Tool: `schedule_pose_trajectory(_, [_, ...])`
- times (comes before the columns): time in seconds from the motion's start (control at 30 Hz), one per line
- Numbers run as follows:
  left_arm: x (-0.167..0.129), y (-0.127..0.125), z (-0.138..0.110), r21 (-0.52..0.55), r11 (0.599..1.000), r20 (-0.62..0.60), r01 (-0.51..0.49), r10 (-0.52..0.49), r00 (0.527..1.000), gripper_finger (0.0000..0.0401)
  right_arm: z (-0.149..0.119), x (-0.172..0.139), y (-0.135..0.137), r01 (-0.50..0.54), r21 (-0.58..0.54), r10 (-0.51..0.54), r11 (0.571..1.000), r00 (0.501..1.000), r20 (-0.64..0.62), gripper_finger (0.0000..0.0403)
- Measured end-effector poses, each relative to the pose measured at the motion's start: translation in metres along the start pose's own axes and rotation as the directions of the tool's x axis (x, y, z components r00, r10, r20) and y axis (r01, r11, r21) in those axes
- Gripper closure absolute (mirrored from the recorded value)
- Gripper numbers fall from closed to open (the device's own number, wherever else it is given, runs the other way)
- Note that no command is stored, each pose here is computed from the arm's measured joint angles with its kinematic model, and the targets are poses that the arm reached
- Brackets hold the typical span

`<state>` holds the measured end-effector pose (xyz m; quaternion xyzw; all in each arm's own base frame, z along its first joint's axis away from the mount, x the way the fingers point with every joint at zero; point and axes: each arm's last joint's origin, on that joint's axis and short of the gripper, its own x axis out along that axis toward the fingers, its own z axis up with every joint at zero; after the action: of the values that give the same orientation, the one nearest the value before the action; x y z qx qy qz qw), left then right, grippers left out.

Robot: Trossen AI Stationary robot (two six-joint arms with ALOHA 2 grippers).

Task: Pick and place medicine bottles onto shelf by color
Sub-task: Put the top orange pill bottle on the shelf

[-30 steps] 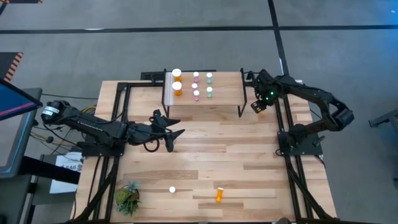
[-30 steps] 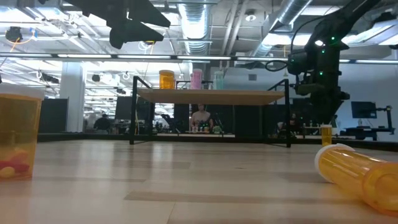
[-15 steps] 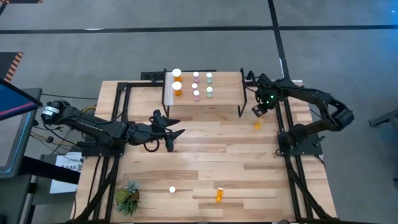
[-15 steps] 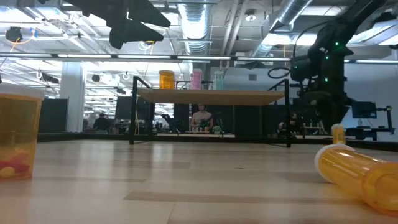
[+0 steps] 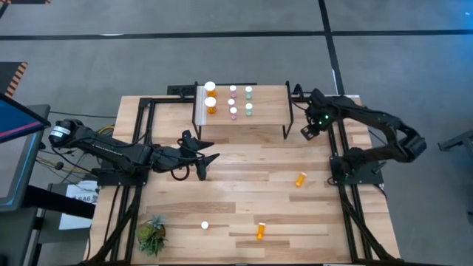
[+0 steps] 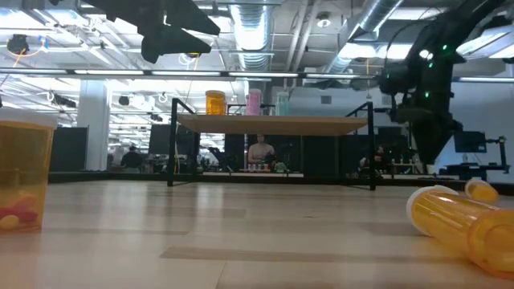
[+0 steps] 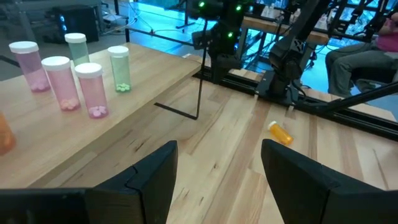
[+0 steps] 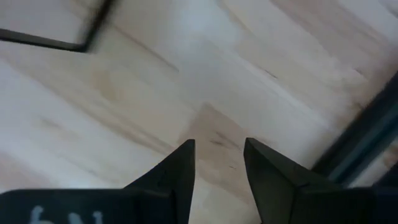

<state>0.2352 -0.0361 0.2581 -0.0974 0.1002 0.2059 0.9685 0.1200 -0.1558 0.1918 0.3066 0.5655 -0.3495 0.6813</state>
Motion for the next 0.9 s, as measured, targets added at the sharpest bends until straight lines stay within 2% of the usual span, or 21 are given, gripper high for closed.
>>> schedule_pose_trajectory(0.27, [0.0,0.0,0.0,0.0,1.0,0.0,0.0,0.0,1.0,0.0181,-0.03,-0.046,0.035,-0.146,-0.051,0.153,0.988,0.971,0.186,0.0247])
schedule_pose_trajectory(0.4, [0.0,0.0,0.0,0.0,1.0,0.0,0.0,0.0,1.0,0.0181,-0.055,-0.066,0.058,-0.21,-0.111,0.233,0.971,0.935,0.269,0.0247])
schedule_pose_trajectory(0.53, [0.0,0.0,0.0,0.0,1.0,0.0,0.0,0.0,1.0,0.0181,-0.083,-0.067,0.078,-0.27,-0.197,0.323,0.943,0.888,0.329,0.0247])
schedule_pose_trajectory(0.63, [0.0,0.0,0.0,-0.002,1.0,0.0,0.0,0.0,1.0,0.0181,-0.103,-0.061,0.09,-0.328,-0.26,0.403,0.908,0.853,0.331,0.0247])
schedule_pose_trajectory(0.8, [0.0,0.0,0.0,-0.009,1.0,0.002,-0.006,0.006,1.0,0.0181,-0.135,-0.05,0.11,-0.41,-0.391,0.525,0.824,0.812,0.255,0.0247])
schedule_pose_trajectory(0.9, [0.0,0.0,0.0,-0.01,1.0,0.003,-0.006,0.006,1.0,0.0181,-0.151,-0.047,0.119,-0.413,-0.419,0.533,0.808,0.816,0.223,0.0247])
